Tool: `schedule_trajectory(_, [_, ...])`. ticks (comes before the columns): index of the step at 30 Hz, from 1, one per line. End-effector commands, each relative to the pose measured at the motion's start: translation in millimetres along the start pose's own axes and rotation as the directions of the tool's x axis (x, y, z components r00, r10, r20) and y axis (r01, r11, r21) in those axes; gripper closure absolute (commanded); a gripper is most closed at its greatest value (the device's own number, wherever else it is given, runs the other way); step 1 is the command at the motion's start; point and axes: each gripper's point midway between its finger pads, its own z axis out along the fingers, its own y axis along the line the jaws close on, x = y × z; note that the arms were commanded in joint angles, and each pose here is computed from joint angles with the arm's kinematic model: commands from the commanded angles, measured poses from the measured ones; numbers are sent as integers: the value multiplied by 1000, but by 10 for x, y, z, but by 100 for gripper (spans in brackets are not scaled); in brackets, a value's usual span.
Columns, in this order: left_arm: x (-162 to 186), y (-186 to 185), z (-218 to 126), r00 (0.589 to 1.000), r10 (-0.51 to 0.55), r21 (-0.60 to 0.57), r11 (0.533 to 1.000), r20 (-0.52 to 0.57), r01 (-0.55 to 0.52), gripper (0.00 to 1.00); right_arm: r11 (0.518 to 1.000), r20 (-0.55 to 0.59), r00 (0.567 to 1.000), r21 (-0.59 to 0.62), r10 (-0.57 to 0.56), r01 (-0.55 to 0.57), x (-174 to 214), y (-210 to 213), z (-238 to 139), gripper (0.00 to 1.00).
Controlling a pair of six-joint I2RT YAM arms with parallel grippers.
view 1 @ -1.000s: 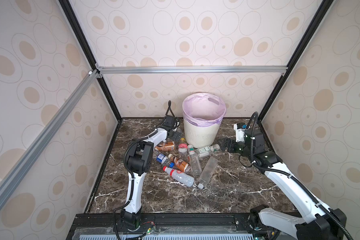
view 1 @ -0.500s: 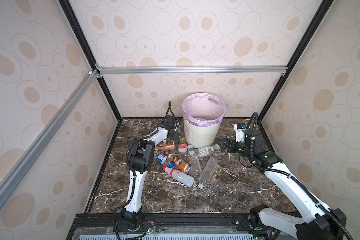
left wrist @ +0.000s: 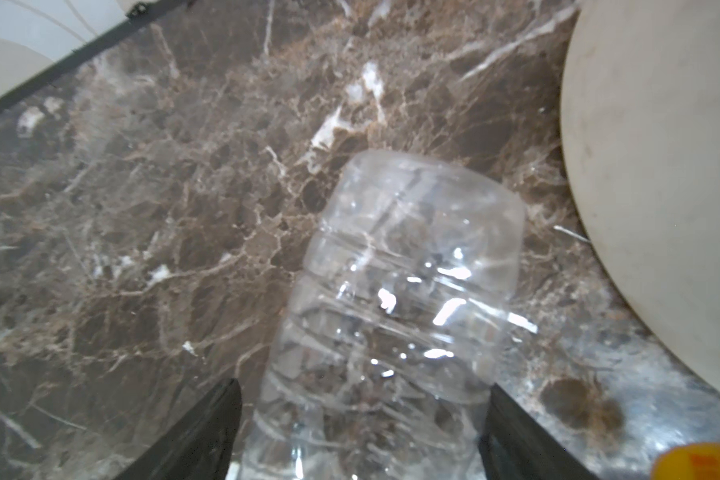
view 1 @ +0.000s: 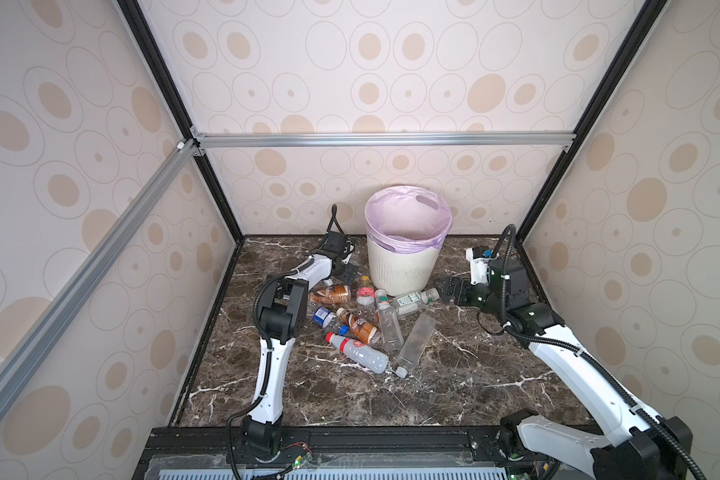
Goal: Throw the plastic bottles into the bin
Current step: 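Grasp the clear bottle with the left gripper and lift it toward the bin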
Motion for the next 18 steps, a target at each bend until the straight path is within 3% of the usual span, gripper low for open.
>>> schedule_trajectory(1, [-66, -5, 8, 1000, 3, 16, 1000, 6, -3, 19, 995, 11, 999, -97, -32, 33, 5, 222, -18, 1])
schedule_trajectory(7, [-72, 31, 1, 1000, -2, 2, 1000, 8, 2, 31, 982, 19, 997, -172, -70, 73, 26, 413, -36, 1])
schedule_trajectory(18, [-93, 205, -63, 999, -43, -31, 999, 33, 44, 44, 983, -6, 997, -169, -78, 76, 69, 419, 15, 0])
